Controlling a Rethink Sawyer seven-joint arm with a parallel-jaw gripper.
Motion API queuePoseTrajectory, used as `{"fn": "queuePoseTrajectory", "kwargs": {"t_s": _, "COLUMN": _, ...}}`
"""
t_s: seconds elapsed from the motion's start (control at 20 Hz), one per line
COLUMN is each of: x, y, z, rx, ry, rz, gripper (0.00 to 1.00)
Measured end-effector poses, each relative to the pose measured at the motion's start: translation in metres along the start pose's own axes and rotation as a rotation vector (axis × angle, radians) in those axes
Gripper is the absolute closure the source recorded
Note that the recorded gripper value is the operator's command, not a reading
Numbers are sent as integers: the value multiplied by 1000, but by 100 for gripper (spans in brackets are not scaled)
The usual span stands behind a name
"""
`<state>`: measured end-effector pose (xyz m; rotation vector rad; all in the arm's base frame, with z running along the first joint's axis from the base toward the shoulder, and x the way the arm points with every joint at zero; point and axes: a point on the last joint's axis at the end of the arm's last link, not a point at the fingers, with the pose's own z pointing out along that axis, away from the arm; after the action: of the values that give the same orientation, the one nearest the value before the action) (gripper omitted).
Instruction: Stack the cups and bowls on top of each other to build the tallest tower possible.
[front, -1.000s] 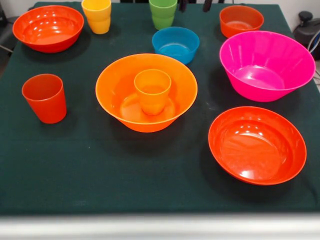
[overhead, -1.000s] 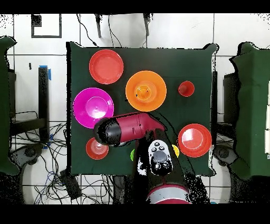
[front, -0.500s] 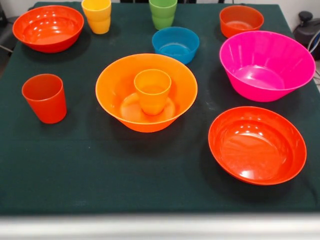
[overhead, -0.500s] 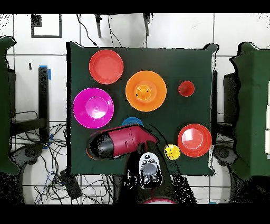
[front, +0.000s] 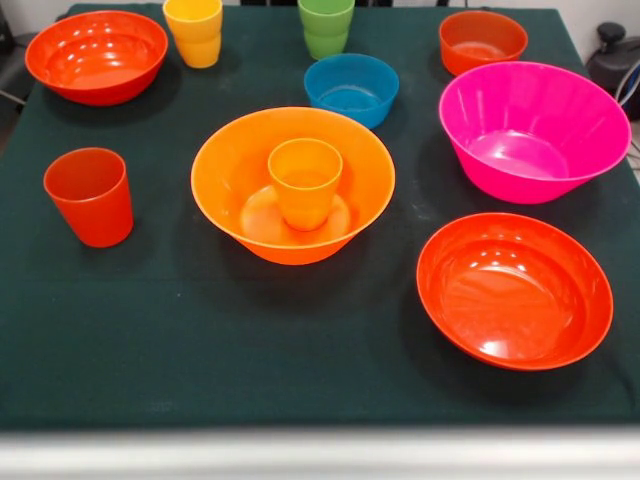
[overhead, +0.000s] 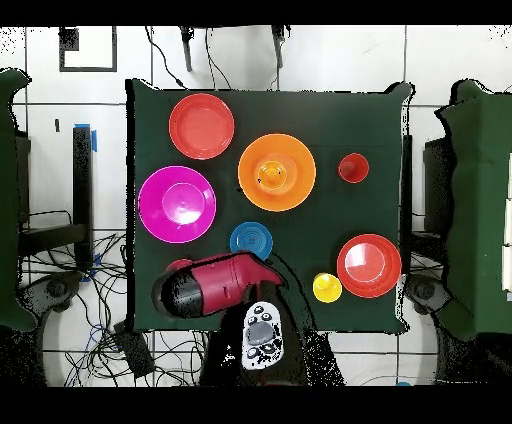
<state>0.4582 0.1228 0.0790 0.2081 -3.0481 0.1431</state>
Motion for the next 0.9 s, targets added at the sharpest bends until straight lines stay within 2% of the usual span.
{"fn": "queuePoseTrajectory", "kwargs": {"t_s": 0.45, "x": 11, "y": 30, "z": 9, "rx": -7, "ry": -49, "rz": 39, "gripper": 0}}
{"fn": "queuePoseTrajectory", "kwargs": {"t_s": 0.9, "x": 34, "y": 39, "z": 25, "rx": -9, "ry": -50, "rz": 56, "gripper": 0}}
